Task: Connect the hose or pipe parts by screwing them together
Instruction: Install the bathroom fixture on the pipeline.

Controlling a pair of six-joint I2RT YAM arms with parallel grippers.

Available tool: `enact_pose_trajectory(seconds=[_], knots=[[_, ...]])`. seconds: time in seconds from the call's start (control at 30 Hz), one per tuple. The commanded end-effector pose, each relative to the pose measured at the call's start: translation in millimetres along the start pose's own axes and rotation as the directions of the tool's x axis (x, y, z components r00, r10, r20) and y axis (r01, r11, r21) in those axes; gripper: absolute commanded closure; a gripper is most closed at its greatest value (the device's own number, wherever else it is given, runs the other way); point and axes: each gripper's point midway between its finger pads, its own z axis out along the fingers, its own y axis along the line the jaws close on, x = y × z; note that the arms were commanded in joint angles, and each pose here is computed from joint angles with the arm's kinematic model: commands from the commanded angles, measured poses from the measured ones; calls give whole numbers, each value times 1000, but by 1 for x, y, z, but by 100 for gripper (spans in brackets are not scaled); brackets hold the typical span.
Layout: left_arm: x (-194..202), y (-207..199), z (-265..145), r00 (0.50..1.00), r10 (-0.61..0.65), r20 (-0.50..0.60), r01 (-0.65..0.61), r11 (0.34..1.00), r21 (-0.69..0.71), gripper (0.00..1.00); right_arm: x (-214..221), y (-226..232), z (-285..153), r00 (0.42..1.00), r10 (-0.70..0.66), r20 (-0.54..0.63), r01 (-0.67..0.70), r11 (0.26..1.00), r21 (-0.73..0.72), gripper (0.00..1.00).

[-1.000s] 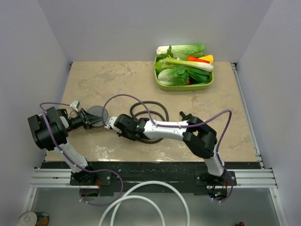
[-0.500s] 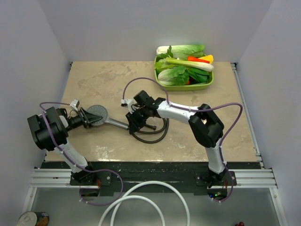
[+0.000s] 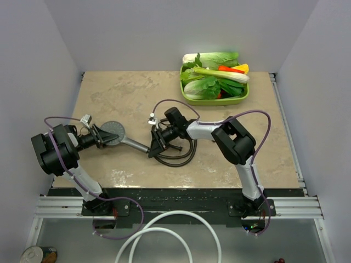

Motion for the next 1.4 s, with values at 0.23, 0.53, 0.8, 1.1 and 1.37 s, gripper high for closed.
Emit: enact_pose_trajectory(seconds=[0.23,0.53,0.8,1.1,1.37], knots=[[10,-26,1,998,58,27,-62,980,188,100,-68,15,-62,953,-295,64,260,909,326,1],[5,-53,-7,974,214,72,-223,958,182,100,-60,50,-75,745,-649,-154,550,467,693,1],[4,-53,-9,973,218,80,-229,957,179,100,-3,39,-15,645,-659,-386,687,280,671,1],[3,-50,-10,977,196,87,-209,962,179,100,-3,17,-8,680,-629,-378,596,172,785,16],[2,-50,-11,977,193,95,-207,962,178,100,-4,23,23,714,-642,-279,583,323,746,53]])
